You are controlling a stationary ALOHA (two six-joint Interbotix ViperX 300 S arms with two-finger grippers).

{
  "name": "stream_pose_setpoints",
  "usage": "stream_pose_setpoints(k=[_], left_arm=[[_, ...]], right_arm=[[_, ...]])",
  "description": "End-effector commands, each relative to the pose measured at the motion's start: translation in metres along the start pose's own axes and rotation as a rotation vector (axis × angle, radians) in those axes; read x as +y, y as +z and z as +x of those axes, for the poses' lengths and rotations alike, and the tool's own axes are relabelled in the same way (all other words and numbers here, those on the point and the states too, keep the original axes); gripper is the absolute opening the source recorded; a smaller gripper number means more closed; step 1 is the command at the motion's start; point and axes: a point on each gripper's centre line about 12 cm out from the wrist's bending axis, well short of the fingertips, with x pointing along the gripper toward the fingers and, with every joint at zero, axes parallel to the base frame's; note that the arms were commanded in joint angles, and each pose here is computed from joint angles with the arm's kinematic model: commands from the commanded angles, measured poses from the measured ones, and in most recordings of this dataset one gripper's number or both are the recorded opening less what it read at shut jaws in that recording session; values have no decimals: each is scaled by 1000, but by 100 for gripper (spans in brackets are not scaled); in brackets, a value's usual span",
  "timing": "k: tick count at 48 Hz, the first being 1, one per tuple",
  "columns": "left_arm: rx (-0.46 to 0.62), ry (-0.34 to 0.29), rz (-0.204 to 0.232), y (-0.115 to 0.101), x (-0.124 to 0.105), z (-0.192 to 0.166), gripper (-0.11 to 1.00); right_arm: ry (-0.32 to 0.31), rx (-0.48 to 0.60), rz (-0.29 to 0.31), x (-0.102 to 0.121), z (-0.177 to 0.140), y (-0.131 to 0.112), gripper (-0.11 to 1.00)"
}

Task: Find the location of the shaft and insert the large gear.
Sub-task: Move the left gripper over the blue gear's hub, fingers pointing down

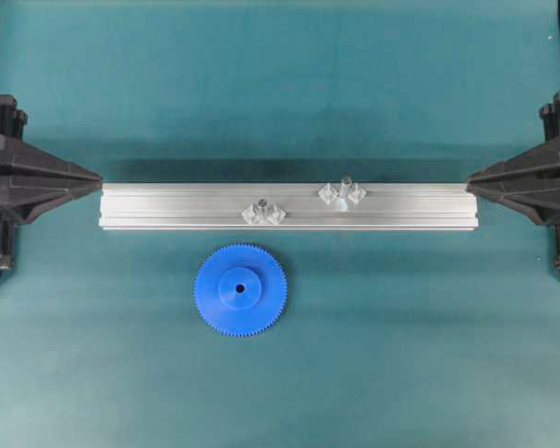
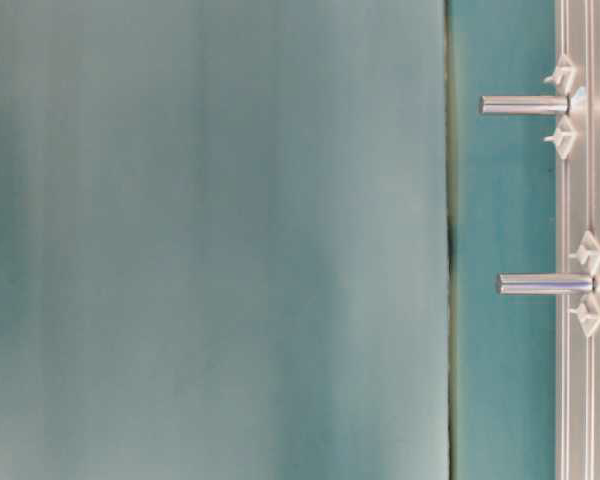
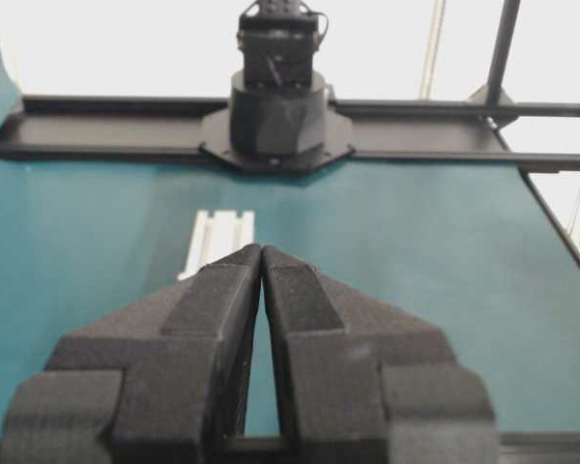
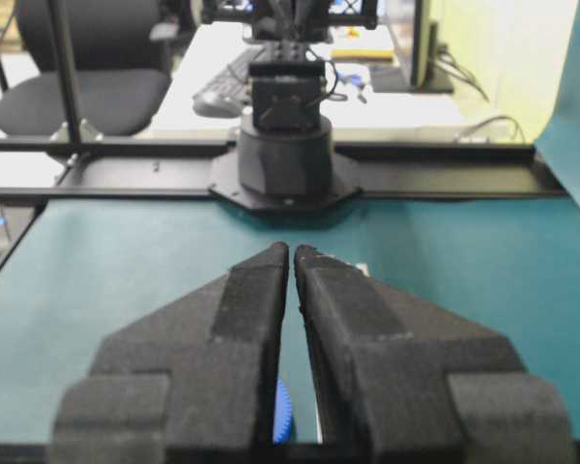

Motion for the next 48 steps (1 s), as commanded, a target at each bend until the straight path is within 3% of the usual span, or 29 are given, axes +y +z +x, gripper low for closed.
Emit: stream_pose_setpoints(k=[1,5,9,14,34,48], left_arm=[[66,-6,-21,-15,-1,4,11],[101,-8,-36,-19,-2,7,4],[126,-9,-39,-20,-2,11,1],[175,-14,-39,-24,-4,18,1],[456,-26,-41,-51,-10,63,1],[586,-46,-32,-82,-18,98,1]], right_arm=[[-11,28,-1,-2,2,-7,16],[-33,87,50,-5,0,-19,18],[-35,144,75,-5,0,-23,5],[-36,198,79,-5,-1,-27,0],[-57,387,128,-6,-14,-64,0],[-62,457,145,-6,-23,-69,0]])
